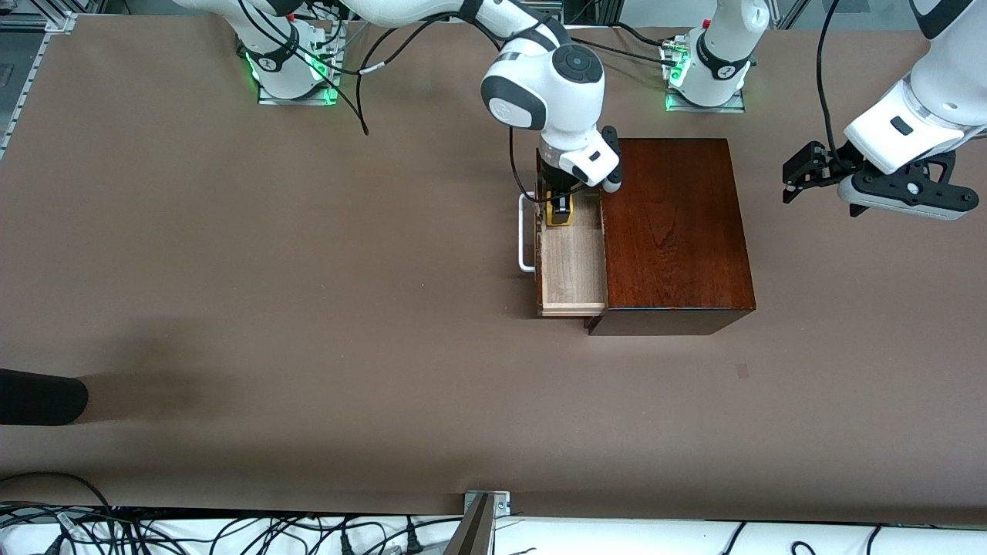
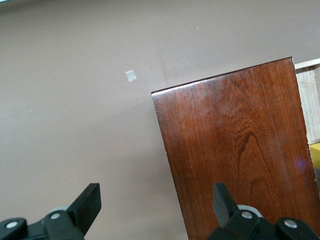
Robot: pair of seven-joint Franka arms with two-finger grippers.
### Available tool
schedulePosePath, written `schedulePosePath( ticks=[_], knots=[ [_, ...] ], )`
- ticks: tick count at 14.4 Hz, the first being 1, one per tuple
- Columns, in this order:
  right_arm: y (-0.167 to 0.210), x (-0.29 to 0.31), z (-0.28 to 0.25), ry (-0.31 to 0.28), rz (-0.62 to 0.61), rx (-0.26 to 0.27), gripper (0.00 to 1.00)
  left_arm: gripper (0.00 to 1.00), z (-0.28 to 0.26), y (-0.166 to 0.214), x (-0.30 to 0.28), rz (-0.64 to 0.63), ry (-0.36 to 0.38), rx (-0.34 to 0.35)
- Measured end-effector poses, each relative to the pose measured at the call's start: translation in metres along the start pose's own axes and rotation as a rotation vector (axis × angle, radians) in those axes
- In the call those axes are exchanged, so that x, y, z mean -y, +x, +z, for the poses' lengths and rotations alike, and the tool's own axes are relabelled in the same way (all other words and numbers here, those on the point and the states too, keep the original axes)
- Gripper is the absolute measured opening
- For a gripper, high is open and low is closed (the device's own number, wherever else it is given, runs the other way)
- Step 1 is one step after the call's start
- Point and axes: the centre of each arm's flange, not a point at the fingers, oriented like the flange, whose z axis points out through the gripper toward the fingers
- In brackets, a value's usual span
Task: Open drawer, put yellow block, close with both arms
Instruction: 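Lower the cube into the drawer and open the right gripper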
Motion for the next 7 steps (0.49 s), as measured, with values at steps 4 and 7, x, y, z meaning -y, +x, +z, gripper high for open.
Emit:
schedulePosePath(
  ticks=[4,7],
  knots=[
    [0.0,-0.0013,0.0037,-0.009,-0.005,0.003,0.59,1.0,-0.0041,-0.0014,-0.0002,0.0,-0.001,0.009],
    [-0.0009,-0.0044,0.0025,-0.016,-0.003,0.003,0.88,1.0,-0.0055,-0.0013,-0.0004,0.0,-0.001,0.008]
  ],
)
